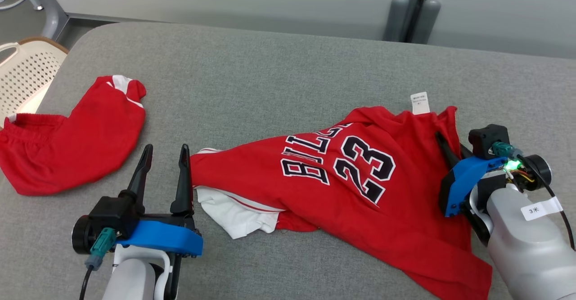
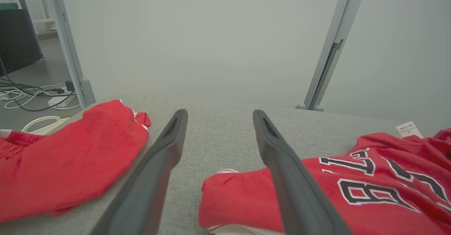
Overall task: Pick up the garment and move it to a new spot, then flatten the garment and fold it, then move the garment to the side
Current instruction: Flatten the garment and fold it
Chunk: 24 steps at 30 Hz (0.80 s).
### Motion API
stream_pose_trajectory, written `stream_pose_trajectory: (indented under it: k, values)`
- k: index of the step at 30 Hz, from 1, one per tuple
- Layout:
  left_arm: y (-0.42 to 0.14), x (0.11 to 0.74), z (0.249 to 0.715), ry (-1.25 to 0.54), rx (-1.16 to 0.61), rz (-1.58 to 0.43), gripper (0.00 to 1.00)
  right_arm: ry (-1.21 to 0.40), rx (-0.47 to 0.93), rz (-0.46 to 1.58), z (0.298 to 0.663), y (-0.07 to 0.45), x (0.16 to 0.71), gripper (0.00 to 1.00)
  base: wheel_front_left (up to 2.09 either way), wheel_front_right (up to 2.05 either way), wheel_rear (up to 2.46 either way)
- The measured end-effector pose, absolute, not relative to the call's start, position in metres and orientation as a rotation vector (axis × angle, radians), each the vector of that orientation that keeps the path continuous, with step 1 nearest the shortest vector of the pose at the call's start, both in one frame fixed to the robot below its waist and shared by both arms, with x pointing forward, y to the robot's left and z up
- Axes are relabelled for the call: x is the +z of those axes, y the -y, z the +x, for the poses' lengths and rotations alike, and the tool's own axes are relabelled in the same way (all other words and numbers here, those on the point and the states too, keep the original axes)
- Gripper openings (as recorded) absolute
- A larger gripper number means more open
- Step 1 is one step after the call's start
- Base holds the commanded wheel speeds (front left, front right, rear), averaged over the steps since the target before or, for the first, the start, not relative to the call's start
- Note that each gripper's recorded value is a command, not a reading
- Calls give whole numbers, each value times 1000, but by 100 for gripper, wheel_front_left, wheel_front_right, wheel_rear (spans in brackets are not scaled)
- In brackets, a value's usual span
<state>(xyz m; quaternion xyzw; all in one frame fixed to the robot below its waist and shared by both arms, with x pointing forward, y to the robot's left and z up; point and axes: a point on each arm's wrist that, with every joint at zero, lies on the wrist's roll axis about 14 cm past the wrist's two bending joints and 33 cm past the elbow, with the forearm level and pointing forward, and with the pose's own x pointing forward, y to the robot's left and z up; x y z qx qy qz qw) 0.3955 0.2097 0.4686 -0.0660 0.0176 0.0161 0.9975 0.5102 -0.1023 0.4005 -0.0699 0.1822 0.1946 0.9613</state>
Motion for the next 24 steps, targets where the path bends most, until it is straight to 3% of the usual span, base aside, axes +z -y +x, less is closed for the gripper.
stream_pose_trajectory:
  k: [9, 24]
  values:
    - [-197, 478, 394, -8, -6, -129, 100, -136, 423, -74, 502, 92, 469, 0, 0, 0, 0]
    - [-180, 482, 394, 5, -51, -134, 100, 178, 384, 30, 452, 105, 556, 0, 0, 0, 0]
